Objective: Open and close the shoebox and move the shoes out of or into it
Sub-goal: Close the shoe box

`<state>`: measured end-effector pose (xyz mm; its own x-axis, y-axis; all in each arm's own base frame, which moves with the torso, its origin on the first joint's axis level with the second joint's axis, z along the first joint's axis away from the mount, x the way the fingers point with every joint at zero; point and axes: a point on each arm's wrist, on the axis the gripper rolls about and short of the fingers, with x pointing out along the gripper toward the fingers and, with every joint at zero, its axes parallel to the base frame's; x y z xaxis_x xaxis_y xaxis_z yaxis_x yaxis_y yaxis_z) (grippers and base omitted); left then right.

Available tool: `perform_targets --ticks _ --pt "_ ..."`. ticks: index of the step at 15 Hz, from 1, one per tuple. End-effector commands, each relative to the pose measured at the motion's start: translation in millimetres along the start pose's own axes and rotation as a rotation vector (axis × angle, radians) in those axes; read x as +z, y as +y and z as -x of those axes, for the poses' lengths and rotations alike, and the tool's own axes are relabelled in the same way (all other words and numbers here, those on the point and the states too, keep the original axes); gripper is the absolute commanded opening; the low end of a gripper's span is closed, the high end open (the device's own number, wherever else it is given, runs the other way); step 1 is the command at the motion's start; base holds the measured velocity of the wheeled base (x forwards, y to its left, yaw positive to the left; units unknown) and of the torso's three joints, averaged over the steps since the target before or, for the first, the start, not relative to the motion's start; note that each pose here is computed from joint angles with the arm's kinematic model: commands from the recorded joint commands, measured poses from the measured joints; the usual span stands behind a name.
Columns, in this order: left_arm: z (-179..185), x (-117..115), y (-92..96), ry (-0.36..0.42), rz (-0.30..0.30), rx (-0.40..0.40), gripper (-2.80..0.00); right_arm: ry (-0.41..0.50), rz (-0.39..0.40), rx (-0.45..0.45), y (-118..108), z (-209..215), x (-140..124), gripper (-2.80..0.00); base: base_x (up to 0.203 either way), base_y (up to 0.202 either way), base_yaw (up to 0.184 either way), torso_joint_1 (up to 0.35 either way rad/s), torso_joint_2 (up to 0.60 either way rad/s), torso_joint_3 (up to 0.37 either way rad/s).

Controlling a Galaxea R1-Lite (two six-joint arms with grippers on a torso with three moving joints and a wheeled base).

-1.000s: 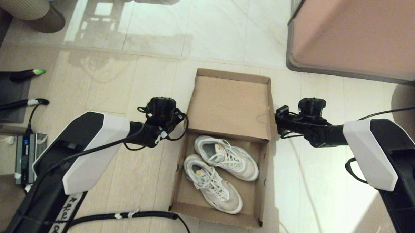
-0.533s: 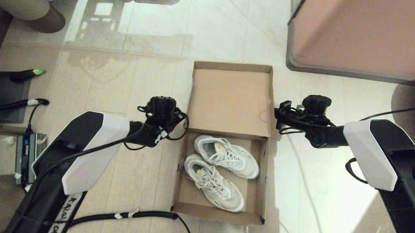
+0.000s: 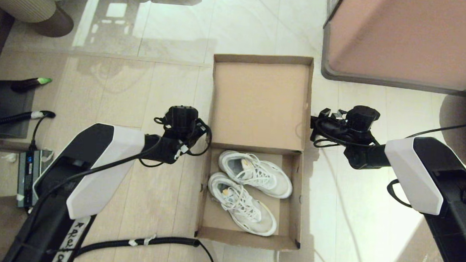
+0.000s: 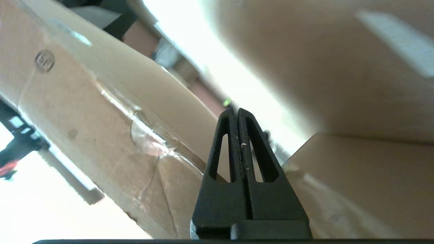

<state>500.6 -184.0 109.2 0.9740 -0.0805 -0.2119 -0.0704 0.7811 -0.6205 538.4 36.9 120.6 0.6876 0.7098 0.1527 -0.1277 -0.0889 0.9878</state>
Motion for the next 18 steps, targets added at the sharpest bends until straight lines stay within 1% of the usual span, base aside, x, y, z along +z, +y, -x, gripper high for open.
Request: perform_targets --ticks 1,5,10,12,14,18 --pt "3.0 4.1 -4.8 -0.01 0.008 -0.01 -2.8 0.039 -0.008 0.012 0.3 4.6 4.0 -2.8 0.0 0.0 0.0 0.0 0.0 0.0" --pt "10.3 13.6 -14.6 -0.025 0.016 -0.03 -2.8 0.127 -0.008 0.054 10.2 12.3 7.7 -2.8 0.0 0.0 0.0 0.0 0.0 0.0" --pt "20.3 29.1 -24.6 -0.049 0.027 -0.047 -2.8 0.25 -0.029 0.169 41.4 25.9 6.5 -2.8 0.0 0.0 0.0 0.0 0.0 0.0" --pt "27.2 39.9 -31.0 -0.068 0.033 -0.055 -2.8 0.272 -0.035 0.18 57.5 28.3 3.8 -2.8 0.0 0.0 0.0 0.0 0.0 0.0" --pt "34.4 54.9 -35.7 -0.097 0.044 -0.065 -2.8 0.3 -0.02 0.179 70.3 30.8 1.5 -2.8 0.0 0.0 0.0 0.0 0.0 0.0" --pt "50.3 81.6 -45.3 -0.146 0.069 -0.09 -2.8 0.353 -0.037 0.174 96.7 33.4 -7.8 -2.8 0.0 0.0 0.0 0.0 0.0 0.0"
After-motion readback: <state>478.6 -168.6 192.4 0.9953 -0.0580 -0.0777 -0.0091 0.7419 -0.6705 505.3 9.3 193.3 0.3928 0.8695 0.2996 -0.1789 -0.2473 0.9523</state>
